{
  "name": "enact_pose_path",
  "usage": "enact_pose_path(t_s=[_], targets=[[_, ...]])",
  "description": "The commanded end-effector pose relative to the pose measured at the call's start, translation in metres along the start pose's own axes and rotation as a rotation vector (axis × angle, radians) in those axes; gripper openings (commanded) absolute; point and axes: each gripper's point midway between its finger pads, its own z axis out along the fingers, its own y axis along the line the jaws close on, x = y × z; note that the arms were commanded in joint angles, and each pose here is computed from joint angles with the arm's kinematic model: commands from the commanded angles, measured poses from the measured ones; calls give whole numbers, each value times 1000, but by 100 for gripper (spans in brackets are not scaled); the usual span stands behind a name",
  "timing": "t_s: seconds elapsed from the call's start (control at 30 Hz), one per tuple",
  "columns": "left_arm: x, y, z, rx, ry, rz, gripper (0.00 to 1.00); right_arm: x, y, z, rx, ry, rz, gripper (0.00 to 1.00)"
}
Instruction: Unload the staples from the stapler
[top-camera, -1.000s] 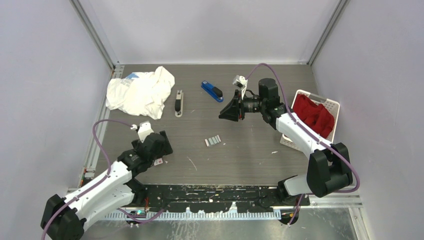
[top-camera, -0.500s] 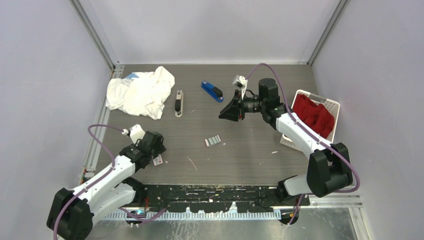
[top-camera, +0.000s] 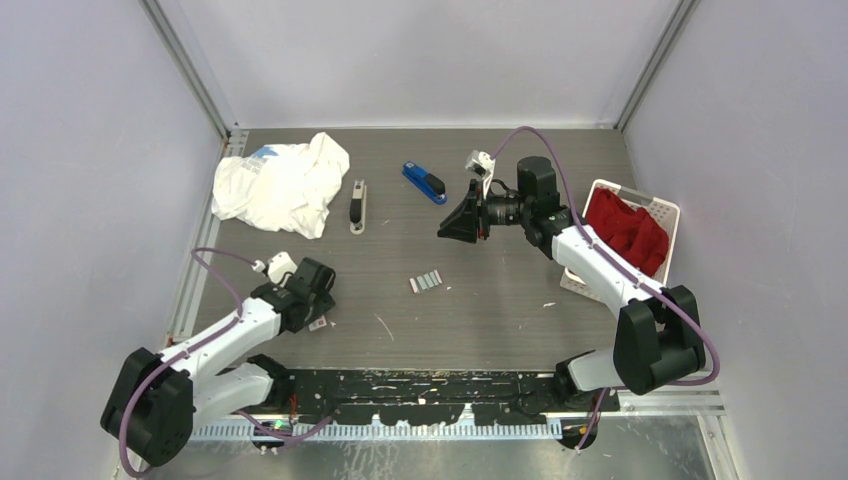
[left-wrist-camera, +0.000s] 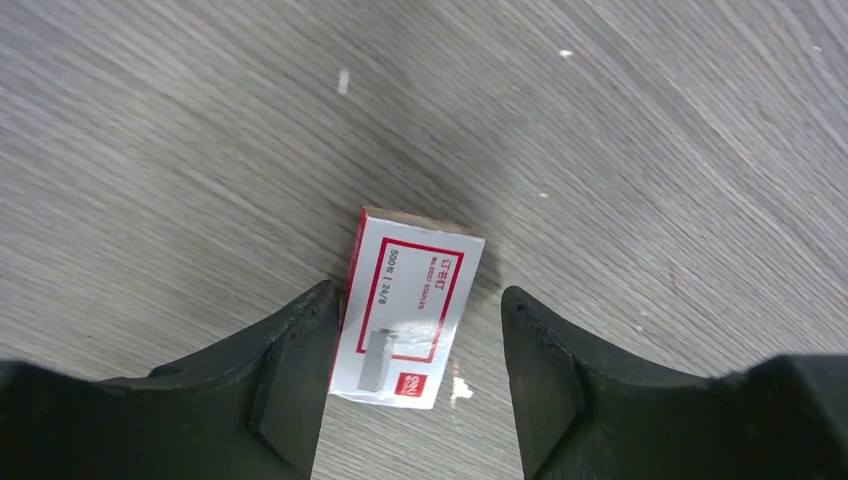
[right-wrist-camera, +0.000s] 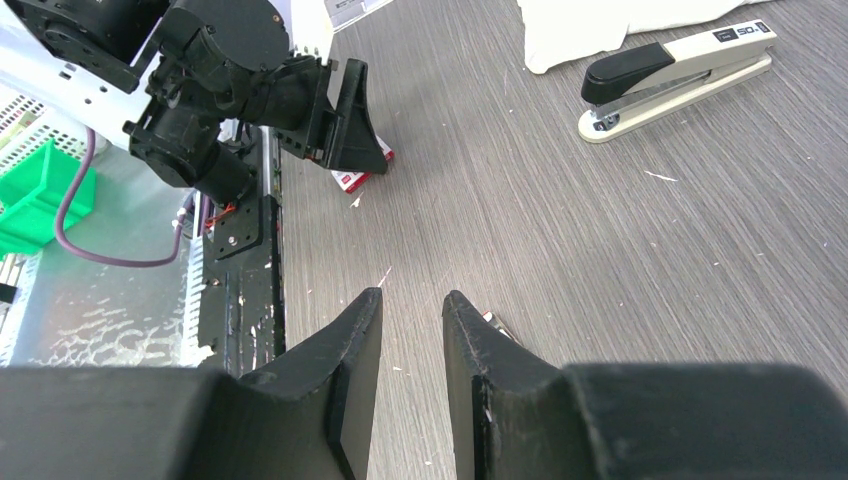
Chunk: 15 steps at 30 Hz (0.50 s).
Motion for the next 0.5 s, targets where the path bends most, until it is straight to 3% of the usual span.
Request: enact_pose_path(t_s=[0.0,0.3,0.47], targets=[[19,-30,-3,95,93,-45,60,-10,7,-2,-18,-26,-50,34],[33,-81,-11,217,116,-50,56,-11,8,-2,-20,-27,-52,34],[34,-105,-11,272,120,21,56,-11,8,-2,-20,-29,-55,34]])
